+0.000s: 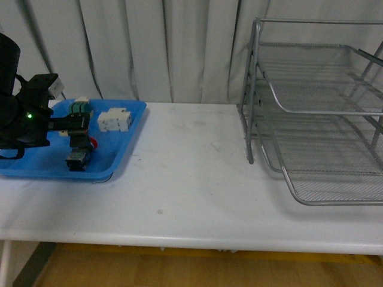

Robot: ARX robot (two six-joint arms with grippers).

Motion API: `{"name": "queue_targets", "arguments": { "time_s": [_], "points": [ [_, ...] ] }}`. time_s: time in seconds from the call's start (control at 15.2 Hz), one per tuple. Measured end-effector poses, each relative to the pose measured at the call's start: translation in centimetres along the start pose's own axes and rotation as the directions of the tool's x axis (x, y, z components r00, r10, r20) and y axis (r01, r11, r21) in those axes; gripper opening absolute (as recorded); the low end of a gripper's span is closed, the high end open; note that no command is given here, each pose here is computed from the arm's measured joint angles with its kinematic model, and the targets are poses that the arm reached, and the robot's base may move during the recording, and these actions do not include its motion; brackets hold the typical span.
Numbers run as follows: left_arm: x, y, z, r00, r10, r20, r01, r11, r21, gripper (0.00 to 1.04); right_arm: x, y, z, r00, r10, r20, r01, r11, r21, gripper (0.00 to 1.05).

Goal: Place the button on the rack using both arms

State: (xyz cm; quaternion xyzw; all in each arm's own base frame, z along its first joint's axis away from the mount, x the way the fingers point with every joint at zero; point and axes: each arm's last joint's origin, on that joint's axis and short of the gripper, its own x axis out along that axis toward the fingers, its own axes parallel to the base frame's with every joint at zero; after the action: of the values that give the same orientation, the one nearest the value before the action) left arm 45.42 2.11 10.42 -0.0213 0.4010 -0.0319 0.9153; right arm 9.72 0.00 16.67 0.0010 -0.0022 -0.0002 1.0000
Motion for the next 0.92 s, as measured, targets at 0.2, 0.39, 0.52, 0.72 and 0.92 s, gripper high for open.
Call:
{"name": "queue_targets", "arguments": {
  "time_s": [0.2, 0.39, 0.52, 0.72, 0.92],
  "points": [
    [1.1, 0.0, 0.4, 1.000, 0.010, 0.004, -0.010, 1.000, 0.013, 0.98, 0.0, 0.0, 0.0, 1.000, 0.000, 0.000, 0.000, 1.000, 0.000, 0.98],
    [2.9, 0.2, -0.2, 0.999, 0.027, -0.040, -0.026, 0.999, 0.034, 0.98, 0.0, 0.0, 0.0, 1.000, 0.000, 0.000, 0.000, 1.000, 0.000, 0.98],
    [3.6, 0.3, 0.0, 0.998, 0.033, -0.052, -0.031, 0.999, 0.034, 0.98, 0.0, 0.0, 0.0, 1.000, 0.000, 0.000, 0.000, 1.000, 0.000, 0.98],
    [4.2, 0.0, 0.3, 0.998, 0.035, -0.054, -0.033, 0.999, 0.043, 0.98, 0.0, 0.0, 0.0, 1.000, 0.000, 0.000, 0.000, 1.000, 0.000, 0.98],
    [5.0, -0.7, -0.4, 0.997, 0.035, -0.075, -0.029, 0.996, 0.079, 0.81, 0.0, 0.0, 0.0, 1.000, 0.000, 0.000, 0.000, 1.000, 0.000, 0.98]
  ]
}}
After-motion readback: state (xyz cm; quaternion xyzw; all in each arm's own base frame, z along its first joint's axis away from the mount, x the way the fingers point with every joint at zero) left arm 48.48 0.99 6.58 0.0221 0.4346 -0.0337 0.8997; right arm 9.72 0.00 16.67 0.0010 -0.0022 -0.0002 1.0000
